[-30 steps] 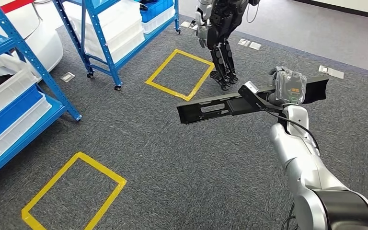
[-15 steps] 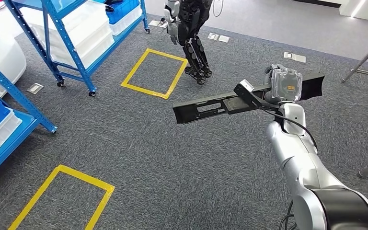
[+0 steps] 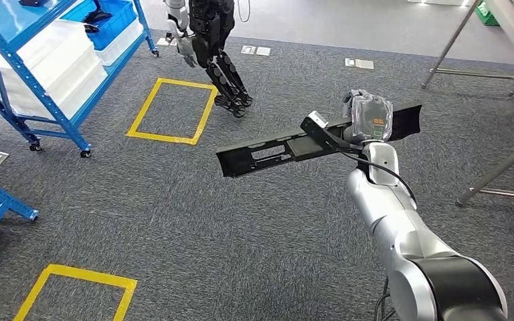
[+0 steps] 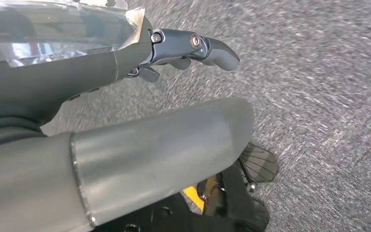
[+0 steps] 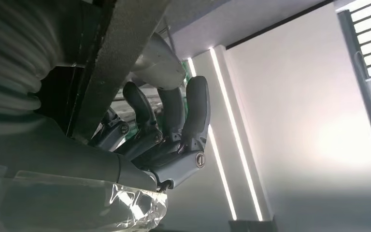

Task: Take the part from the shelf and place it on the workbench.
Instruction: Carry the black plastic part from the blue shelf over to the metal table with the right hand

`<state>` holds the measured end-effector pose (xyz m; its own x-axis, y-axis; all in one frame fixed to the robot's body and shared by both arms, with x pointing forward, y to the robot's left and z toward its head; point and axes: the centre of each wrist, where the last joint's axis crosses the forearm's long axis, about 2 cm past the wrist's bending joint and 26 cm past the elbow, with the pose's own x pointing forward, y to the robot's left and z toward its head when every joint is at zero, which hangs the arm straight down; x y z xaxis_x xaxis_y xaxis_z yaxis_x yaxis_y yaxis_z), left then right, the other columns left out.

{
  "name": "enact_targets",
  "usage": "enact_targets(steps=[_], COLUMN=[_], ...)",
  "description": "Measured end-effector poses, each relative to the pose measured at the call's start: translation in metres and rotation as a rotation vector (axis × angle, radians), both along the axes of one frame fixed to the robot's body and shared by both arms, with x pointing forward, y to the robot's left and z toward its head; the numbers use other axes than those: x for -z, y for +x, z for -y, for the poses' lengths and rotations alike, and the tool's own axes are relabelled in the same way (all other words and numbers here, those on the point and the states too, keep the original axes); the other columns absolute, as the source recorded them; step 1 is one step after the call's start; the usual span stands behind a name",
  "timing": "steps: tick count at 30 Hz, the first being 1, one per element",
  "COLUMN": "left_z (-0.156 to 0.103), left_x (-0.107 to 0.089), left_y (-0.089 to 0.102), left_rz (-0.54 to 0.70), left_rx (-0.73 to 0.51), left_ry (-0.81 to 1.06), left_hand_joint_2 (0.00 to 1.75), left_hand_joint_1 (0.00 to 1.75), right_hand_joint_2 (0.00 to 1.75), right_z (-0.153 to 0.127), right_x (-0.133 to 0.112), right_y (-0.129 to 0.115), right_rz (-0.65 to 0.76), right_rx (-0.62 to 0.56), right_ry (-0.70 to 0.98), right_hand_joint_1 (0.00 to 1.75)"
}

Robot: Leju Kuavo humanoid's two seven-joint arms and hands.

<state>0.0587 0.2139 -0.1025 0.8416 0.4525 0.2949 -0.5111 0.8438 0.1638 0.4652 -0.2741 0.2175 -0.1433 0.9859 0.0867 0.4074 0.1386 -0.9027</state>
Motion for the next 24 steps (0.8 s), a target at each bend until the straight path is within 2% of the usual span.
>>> enact_targets(steps=[8, 14, 24], left_z=[0.001, 0.001, 0.003], left_x=[0.000, 0.000, -0.001], left_y=[0.002, 0.001, 0.002], left_rz=[-0.008, -0.014, -0.012], left_rx=[0.007, 0.002, 0.003], left_ry=[0.000, 0.002, 0.000], left_hand_joint_2=[0.00, 0.00, 0.00], left_hand_joint_1=[0.00, 0.00, 0.00], right_hand_joint_2=[1.75, 1.75, 1.75], right_z=[-0.008, -0.015, -0.021], right_x=[0.007, 0.021, 0.019], right_y=[-0.002, -0.009, -0.008], right_rz=[-0.035, -0.068, -0.063], right_rx=[-0.038, -0.066, -0.083], right_ry=[-0.035, -0.045, -0.043], right_hand_joint_1=[1.75, 1.75, 1.75])
